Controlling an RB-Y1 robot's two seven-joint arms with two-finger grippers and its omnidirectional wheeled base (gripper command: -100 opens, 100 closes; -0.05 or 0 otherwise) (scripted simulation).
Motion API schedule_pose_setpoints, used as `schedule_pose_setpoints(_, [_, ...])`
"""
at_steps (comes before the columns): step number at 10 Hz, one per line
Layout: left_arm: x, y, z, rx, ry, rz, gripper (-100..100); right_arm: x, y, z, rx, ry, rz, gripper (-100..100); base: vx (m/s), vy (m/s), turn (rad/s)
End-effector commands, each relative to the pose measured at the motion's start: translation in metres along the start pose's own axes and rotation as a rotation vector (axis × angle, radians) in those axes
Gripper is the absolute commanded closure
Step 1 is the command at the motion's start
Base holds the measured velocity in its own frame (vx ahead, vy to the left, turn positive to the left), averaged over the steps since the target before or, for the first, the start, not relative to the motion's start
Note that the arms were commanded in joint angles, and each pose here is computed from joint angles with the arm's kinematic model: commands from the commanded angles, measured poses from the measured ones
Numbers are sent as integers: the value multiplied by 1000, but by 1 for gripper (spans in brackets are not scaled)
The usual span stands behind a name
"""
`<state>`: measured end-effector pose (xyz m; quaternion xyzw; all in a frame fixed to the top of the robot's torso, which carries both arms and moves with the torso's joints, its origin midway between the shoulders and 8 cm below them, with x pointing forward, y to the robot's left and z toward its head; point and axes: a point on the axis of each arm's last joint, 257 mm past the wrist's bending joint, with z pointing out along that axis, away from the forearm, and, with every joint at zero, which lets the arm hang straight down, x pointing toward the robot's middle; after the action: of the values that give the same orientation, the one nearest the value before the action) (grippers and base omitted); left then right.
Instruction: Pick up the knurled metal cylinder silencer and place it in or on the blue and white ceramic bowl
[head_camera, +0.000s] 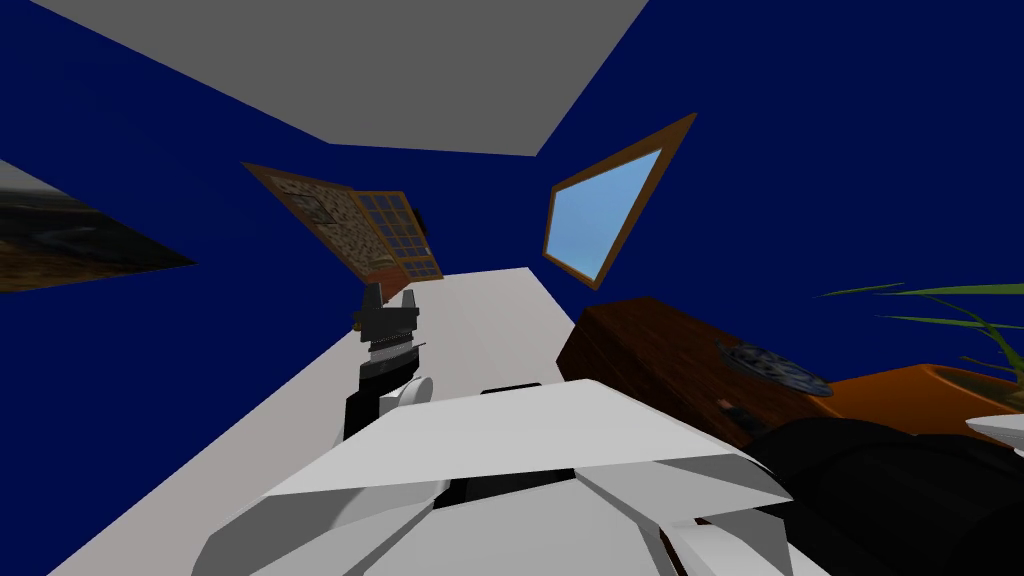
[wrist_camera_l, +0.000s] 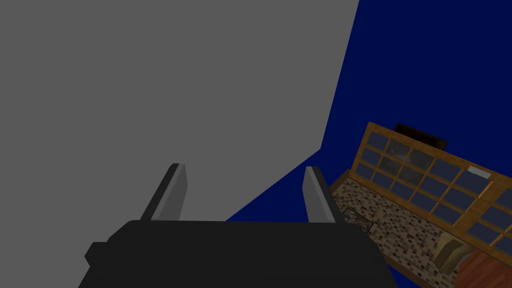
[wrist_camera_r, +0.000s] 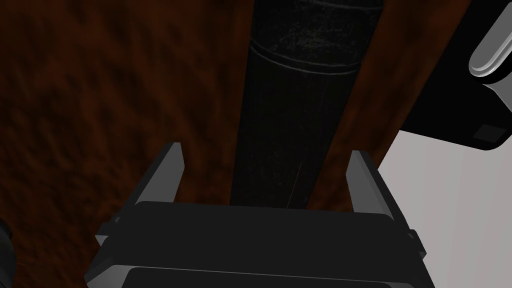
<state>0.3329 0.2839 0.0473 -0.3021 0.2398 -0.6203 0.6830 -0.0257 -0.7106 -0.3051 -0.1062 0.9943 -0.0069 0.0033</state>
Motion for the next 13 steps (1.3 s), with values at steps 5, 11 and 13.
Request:
schedule_pose_setpoints(5, [0, 0, 0, 0, 0, 0, 0, 0, 1, 0, -2, 0, 2, 100, 0, 0, 0])
schedule_pose_setpoints(11, [0, 0, 0, 0, 0, 0, 0, -3, -18, -22, 34, 18, 3, 100, 1, 12, -42])
schedule_pose_setpoints(13, [0, 0, 0, 0, 0, 0, 0, -1, -21, -25, 43, 24, 6, 100, 68, 50, -80])
